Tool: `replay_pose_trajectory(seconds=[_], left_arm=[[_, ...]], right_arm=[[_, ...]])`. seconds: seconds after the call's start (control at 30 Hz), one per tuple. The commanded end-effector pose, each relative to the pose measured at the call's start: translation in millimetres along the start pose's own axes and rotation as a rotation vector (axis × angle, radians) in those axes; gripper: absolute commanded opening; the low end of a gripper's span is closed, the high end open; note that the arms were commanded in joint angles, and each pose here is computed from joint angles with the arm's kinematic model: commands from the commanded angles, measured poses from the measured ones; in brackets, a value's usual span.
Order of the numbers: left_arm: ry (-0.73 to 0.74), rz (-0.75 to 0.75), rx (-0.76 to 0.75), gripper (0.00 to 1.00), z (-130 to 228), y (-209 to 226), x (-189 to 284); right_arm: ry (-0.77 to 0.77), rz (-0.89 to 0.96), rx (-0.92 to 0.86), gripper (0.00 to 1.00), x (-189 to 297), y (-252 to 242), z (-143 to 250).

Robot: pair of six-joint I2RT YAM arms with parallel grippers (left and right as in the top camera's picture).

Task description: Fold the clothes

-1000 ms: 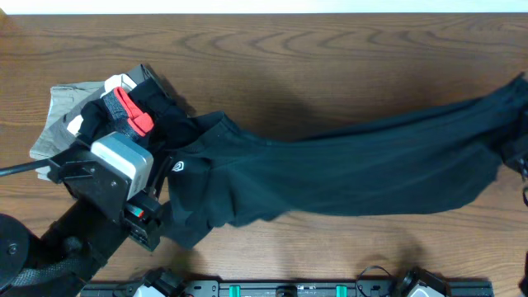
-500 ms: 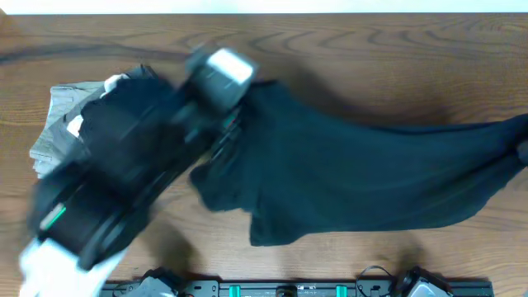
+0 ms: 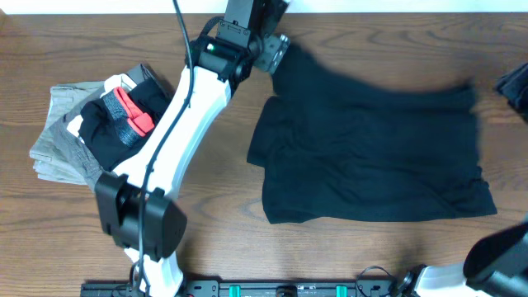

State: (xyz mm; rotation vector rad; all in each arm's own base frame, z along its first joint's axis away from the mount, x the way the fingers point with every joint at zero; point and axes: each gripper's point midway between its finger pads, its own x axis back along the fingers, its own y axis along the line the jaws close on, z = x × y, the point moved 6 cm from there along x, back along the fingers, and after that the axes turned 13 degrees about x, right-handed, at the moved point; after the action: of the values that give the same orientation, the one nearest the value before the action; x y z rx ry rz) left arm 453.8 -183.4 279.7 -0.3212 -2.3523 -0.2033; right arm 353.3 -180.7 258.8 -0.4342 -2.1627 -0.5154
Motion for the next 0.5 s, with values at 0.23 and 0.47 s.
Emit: replay_pose_trajectory(seconds=[0.23,0.47], left_arm=[[0.202,0.001,0.155,0.98,35,14,72],[0.491,0.272,0.212,0.83,87,-23,69]], right_arm=[[0.147,0.001,0.019,0.77,9,-13,28],[0.307,-0.007,0.025,0.77,9,-7,59]])
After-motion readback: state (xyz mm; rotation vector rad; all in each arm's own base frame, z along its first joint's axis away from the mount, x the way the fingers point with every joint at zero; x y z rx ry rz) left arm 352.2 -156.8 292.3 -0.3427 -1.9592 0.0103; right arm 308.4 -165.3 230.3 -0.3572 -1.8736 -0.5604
